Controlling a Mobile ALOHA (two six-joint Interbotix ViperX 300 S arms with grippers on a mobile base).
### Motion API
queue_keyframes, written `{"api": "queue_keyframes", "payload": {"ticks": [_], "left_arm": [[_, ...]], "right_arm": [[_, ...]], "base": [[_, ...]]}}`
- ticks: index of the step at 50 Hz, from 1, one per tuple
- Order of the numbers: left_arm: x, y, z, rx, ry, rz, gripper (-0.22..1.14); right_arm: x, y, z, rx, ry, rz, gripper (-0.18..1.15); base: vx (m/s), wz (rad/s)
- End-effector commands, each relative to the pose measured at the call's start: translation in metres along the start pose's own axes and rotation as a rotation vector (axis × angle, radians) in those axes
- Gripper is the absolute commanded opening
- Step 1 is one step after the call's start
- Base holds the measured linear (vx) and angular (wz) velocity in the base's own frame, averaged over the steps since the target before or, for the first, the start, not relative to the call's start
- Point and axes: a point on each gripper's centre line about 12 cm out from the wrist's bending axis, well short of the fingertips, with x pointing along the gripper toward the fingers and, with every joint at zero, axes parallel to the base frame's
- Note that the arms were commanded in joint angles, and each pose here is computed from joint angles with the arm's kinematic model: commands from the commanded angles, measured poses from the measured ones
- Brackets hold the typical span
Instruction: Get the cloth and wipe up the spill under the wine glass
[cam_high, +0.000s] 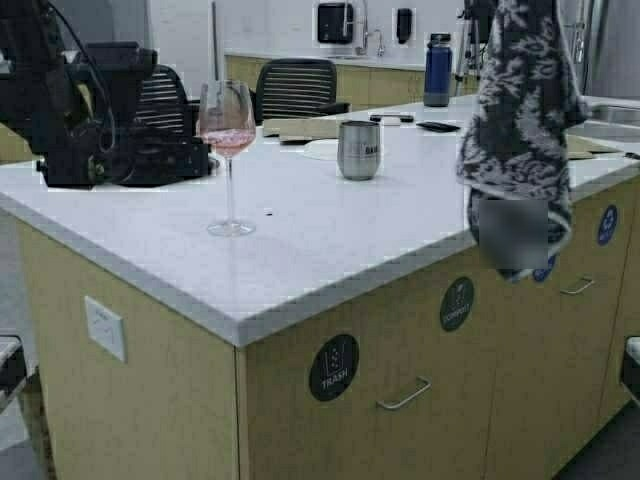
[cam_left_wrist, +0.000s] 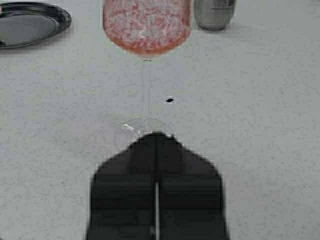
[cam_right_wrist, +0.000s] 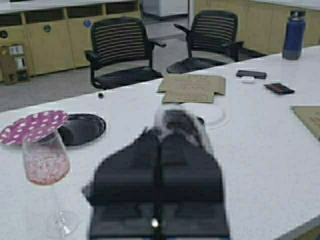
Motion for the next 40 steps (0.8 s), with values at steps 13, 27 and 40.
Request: {"api": "queue_keyframes", "payload": {"ticks": [13,27,40], "left_arm": [[-0.007,-0.003,-0.012,0.019,-0.048,-0.038,0.63],[0.003,-0.012,-0.041,0.027,-0.087,-0.124,1.02],[0.017,-0.014,-0.061,0.028,-0.099,-0.132,1.01]], "right_arm": [[0.001,0.001,0.007,-0.001,-0.028,0.004,0.06],[0.003,0.001,0.000,-0.001,-0.006,0.004,0.06],[0.003,0.001,-0.001,-0.001,-0.003,0.003,0.06]], "base": [[0.17,0.00],[0.14,0.04],[0.11,0.04]]}}
